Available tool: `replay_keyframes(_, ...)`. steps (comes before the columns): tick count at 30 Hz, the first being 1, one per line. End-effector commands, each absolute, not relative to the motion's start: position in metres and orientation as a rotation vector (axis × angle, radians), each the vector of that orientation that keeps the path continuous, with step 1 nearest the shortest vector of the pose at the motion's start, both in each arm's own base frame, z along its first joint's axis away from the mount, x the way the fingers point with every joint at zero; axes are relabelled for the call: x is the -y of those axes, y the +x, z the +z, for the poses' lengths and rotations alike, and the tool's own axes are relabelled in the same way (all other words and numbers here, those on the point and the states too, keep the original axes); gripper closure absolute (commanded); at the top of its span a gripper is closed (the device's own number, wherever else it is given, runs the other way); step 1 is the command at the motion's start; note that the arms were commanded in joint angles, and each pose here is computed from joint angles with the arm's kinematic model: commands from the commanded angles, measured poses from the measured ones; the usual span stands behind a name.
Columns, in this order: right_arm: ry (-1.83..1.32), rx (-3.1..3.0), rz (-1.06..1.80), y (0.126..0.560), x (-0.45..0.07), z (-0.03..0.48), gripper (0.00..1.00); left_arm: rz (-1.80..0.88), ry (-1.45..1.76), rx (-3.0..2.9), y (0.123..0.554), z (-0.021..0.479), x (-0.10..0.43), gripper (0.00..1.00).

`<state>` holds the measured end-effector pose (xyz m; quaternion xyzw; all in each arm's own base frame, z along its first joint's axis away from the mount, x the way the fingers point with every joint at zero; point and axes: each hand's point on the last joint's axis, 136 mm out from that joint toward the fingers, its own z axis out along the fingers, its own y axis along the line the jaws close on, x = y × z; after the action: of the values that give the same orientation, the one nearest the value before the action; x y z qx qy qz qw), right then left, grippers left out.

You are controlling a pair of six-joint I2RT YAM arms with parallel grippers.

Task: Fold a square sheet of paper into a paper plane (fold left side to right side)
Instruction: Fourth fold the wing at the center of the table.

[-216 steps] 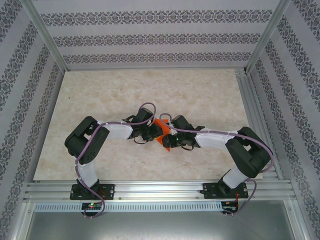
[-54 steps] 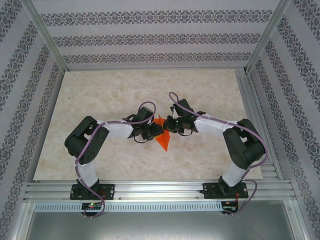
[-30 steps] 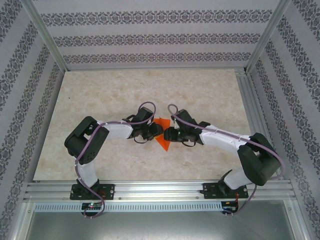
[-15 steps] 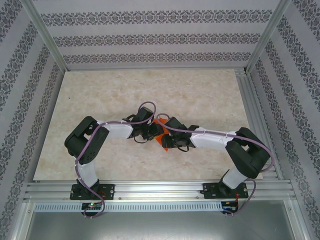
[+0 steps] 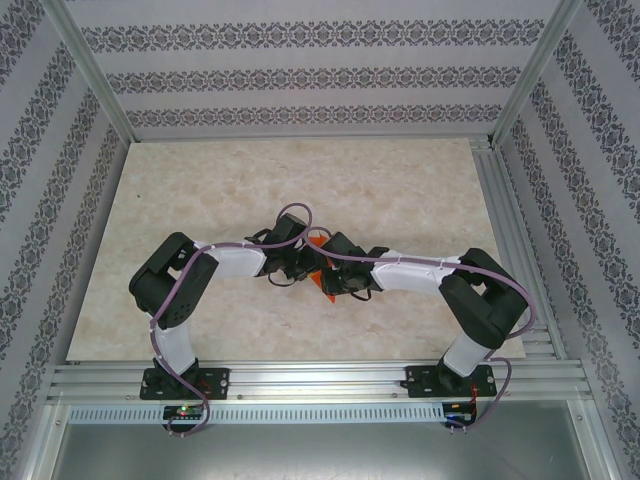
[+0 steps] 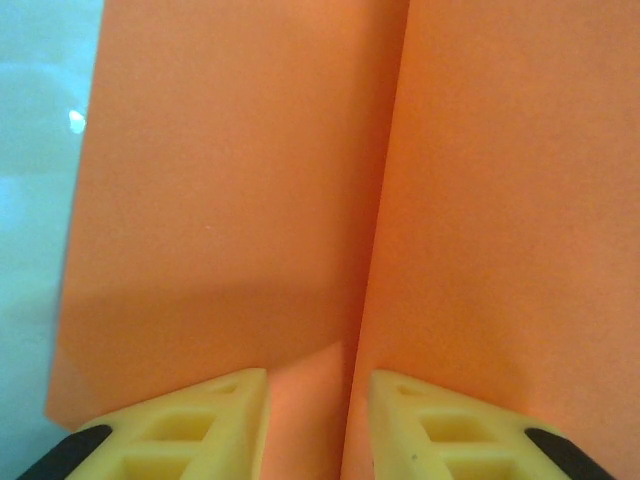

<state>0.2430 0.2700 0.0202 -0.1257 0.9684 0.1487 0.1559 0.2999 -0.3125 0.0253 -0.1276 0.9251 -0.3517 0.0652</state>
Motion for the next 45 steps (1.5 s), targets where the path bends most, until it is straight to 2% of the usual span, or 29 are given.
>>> replay_keyframes(1,-0.399,-2.757,0.439,0.244,-0.279,0.024,0.76,-0.937,-0.392,-2.868,0.286,0.008,0.300,0.65)
replay_keyframes(16,-0.412,-2.745,0.582,0.248,-0.280,0.022,0.90,-0.918,-0.412,-2.884,0.282,0.000,0.296,0.64)
replay_keyframes(38,-0.358,-2.720,0.919,0.256,-0.274,0.021,0.88,-0.878,-0.431,-2.916,0.279,-0.012,0.293,0.61)
replay_keyframes(45,-0.340,-2.759,0.946,0.257,-0.266,0.013,0.88,-0.864,-0.432,-2.922,0.279,-0.014,0.292,0.61)
